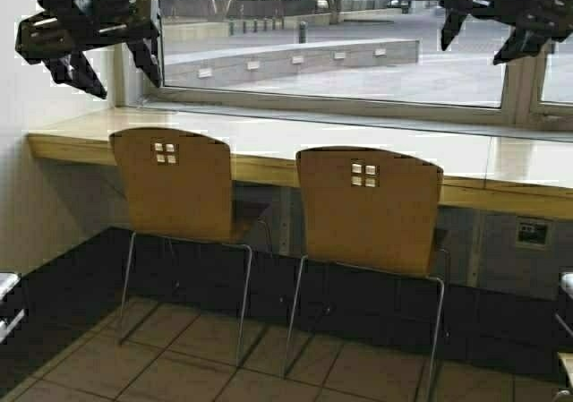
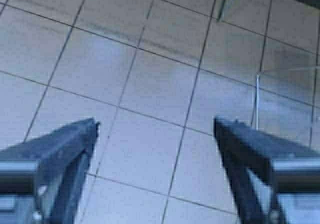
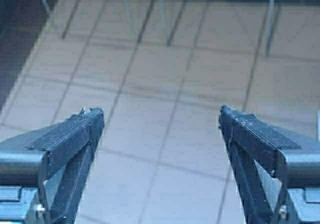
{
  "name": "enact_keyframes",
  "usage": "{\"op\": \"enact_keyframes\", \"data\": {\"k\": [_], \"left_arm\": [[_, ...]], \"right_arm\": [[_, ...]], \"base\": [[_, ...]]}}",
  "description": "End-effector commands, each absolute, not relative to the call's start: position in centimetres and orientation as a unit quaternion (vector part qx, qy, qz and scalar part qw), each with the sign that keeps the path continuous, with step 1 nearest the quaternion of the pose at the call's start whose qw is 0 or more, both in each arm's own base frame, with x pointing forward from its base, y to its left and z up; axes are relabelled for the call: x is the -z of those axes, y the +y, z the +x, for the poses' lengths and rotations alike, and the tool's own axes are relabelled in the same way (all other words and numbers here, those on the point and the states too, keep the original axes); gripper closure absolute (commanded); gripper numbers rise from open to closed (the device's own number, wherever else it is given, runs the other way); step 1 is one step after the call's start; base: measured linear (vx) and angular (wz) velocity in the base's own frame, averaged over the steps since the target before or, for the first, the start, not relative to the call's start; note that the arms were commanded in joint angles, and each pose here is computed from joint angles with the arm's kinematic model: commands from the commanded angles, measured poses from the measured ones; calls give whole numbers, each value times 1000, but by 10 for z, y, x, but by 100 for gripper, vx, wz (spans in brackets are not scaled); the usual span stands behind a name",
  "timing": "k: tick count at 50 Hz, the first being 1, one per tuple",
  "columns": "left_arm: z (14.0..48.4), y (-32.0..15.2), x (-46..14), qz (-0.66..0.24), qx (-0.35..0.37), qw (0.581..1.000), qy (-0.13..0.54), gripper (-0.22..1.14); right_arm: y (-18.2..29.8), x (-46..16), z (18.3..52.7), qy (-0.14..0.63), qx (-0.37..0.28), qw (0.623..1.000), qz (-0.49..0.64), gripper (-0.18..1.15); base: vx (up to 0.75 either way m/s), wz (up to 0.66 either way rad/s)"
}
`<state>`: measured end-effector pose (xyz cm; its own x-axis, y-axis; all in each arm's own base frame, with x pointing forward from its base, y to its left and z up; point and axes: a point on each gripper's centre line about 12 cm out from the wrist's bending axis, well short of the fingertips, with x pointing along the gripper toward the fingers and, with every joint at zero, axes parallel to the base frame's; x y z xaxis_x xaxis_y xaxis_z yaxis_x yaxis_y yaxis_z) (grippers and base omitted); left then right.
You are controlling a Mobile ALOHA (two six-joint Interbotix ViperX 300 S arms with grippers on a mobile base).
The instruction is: Push the chairs under the table
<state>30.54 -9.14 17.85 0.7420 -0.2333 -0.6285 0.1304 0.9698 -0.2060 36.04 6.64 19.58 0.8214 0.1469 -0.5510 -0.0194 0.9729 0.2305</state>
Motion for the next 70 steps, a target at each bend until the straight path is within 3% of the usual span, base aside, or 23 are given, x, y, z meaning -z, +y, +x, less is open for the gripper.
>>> {"op": "enact_keyframes", "data": {"k": [1, 52, 70], "left_arm": [[309, -92, -186, -77, 98, 934, 334, -7], [312, -92, -172, -70, 96, 928, 353, -7], [310, -96, -158, -137, 71, 905, 396, -7]], "right_arm": [[68, -208, 366, 283, -46, 951, 113, -4], [71, -161, 371, 371, -32, 919, 128, -4], [72, -128, 367, 418, -9, 893, 166, -4]], "base": [[-27, -17], [-14, -28], [2, -39]]}}
